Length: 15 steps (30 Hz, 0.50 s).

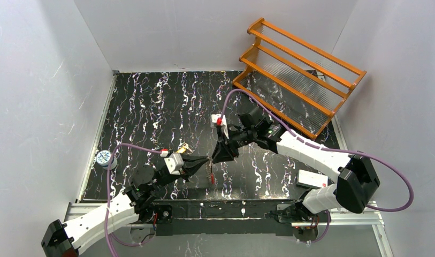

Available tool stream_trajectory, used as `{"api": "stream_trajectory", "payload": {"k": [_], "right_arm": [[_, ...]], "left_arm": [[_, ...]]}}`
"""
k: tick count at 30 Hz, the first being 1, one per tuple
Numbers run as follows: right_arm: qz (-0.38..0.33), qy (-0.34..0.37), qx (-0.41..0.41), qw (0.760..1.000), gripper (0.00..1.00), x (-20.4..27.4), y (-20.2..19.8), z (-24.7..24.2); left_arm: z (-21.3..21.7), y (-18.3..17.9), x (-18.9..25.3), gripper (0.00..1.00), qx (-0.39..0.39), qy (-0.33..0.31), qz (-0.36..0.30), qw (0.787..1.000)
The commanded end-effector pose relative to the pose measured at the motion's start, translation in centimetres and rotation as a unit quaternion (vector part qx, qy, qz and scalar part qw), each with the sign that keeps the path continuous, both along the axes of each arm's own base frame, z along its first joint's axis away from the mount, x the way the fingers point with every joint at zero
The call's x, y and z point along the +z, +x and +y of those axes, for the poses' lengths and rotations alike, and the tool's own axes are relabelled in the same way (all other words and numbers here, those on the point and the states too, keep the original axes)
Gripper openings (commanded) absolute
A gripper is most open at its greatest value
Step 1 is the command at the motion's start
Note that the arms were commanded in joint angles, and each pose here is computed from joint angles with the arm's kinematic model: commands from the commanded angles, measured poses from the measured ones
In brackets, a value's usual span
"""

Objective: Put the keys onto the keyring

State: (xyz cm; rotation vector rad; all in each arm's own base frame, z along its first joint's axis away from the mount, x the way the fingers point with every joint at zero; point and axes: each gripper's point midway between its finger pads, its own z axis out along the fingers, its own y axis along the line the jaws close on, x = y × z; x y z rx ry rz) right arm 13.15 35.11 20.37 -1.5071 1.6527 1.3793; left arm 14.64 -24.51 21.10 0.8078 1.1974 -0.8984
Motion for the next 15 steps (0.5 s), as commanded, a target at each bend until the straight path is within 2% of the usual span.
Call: {"api": "stream_trajectory", "payload": {"k": [1, 5, 7, 11, 15], "right_arm": [[-0.031, 0.027, 0.002, 0.999, 0.39, 1.2, 0.2, -0.1], [-0.080, 0.059, -0.010, 0.995, 0.51, 2.8, 0.4, -0.5], [-0.106, 0.084, -0.012, 0.991, 0.53, 3.9, 0.3, -0.8], [-0.137, 0.133, -0.012, 0.982, 0.52, 5.9, 0.1, -0.7], [-0.119, 0.141, 0.002, 0.983, 0.45, 5.9, -0.2, -0.2]], "left_arm": [[0.1, -0.2, 2.9, 0.00, -0.003, -0.034, -0.031, 0.999], [0.1, -0.2, 2.8, 0.00, -0.003, -0.033, -0.031, 0.999], [0.1, -0.2, 2.8, 0.00, -0.003, -0.033, -0.031, 0.999], [0.1, -0.3, 2.8, 0.00, -0.004, -0.034, -0.031, 0.999], [0.1, -0.3, 2.8, 0.00, -0.005, -0.034, -0.032, 0.999]]}}
